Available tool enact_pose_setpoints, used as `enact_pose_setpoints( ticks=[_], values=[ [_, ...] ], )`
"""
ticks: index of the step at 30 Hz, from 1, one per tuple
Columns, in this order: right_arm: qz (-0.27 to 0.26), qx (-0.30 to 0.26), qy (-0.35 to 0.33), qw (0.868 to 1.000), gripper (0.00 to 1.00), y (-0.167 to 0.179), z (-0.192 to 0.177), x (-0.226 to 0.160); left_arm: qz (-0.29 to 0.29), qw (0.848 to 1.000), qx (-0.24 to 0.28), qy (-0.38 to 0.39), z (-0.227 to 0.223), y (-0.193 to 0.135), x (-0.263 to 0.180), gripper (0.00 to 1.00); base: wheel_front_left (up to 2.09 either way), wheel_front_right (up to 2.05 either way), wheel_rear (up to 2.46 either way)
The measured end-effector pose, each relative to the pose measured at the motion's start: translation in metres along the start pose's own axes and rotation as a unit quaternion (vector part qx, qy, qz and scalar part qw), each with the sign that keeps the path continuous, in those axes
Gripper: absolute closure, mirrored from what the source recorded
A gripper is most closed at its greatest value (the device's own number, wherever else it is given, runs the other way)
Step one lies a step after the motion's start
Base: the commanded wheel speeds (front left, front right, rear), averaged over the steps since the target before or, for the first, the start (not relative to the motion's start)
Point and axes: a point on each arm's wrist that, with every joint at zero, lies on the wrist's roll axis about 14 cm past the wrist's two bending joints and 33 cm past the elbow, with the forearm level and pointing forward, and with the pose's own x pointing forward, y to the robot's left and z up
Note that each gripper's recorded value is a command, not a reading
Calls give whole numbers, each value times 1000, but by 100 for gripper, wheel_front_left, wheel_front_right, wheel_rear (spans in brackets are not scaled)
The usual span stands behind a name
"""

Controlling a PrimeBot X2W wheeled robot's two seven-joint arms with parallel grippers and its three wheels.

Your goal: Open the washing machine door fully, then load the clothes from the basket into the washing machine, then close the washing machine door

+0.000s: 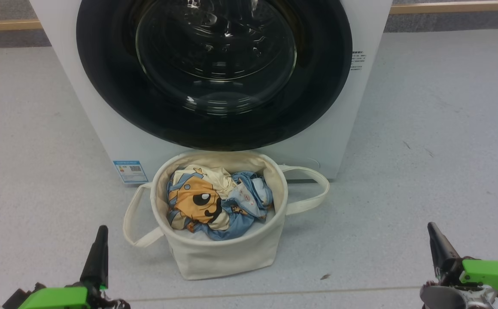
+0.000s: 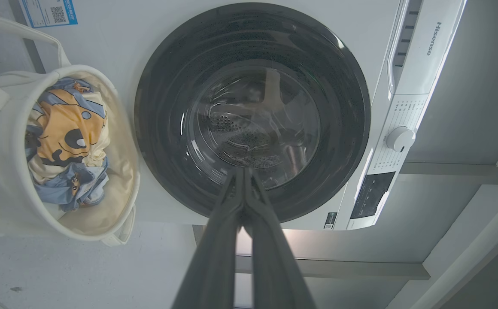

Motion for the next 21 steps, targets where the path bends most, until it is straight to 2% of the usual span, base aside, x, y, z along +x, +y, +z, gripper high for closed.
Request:
enact_pose_setpoints(
  ticks=[21],
  values=[
    [0,0,0,1000,100,0,0,0,0,1000,-1,2,0,0,0,100,0,0,0]
  ],
)
